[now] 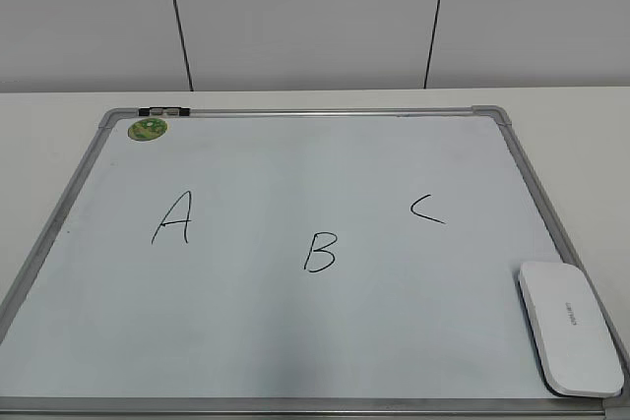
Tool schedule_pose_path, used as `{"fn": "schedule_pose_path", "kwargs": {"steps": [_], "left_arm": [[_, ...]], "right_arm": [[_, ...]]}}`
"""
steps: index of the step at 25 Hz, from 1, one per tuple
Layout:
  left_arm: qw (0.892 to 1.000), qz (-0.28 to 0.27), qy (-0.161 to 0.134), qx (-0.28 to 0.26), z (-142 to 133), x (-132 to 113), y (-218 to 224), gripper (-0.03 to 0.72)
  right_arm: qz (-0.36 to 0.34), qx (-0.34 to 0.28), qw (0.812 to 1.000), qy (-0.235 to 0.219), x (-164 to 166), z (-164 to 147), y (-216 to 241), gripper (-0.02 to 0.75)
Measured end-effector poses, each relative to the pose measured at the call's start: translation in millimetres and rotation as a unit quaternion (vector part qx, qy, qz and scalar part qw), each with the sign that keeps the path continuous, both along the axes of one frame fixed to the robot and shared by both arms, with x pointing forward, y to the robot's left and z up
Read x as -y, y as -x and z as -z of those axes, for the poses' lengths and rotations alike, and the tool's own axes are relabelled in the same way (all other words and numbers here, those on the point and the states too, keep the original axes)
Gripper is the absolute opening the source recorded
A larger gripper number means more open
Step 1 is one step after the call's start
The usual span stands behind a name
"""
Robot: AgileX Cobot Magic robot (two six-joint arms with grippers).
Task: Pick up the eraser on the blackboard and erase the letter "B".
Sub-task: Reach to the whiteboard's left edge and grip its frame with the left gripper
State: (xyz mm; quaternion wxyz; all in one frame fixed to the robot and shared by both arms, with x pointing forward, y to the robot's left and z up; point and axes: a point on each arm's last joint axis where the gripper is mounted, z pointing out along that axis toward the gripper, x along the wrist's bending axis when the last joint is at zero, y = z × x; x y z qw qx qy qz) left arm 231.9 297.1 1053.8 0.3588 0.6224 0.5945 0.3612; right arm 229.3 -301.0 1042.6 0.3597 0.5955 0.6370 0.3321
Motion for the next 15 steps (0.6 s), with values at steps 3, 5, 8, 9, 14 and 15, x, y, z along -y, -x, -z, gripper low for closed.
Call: {"fn": "schedule_pose_path", "kwargs": {"steps": [3,5,8,9,14,15], "left_arm": [[1.0,0.0,0.0,0.0,0,0,0,0.228],[1.0,0.0,0.0,0.0,0,0,0,0.228],[1.0,0.003,-0.001,-0.002,0,0,-1,0.229],[1.0,0.003,-0.001,-0.002,-1,0,-2,0.23],[1.0,-0.006,-0.012,0.019,-30,-3,-30,0.237],[1.0,-0.007,-0.015,0.011,-36,-4,-41,0.238]], "right_arm": [[0.0,0.0,1.0,0.0,0,0,0,0.587],[0.0,0.0,1.0,0.0,0,0,0,0.587],[0.0,0.0,1.0,0.0,0,0,0,0.587],[0.0,0.0,1.0,0.0,0,0,0,0.587],[0.0,0.0,1.0,0.0,0,0,0,0.587],[0.0,0.0,1.0,0.0,0,0,0,0.587]]}}
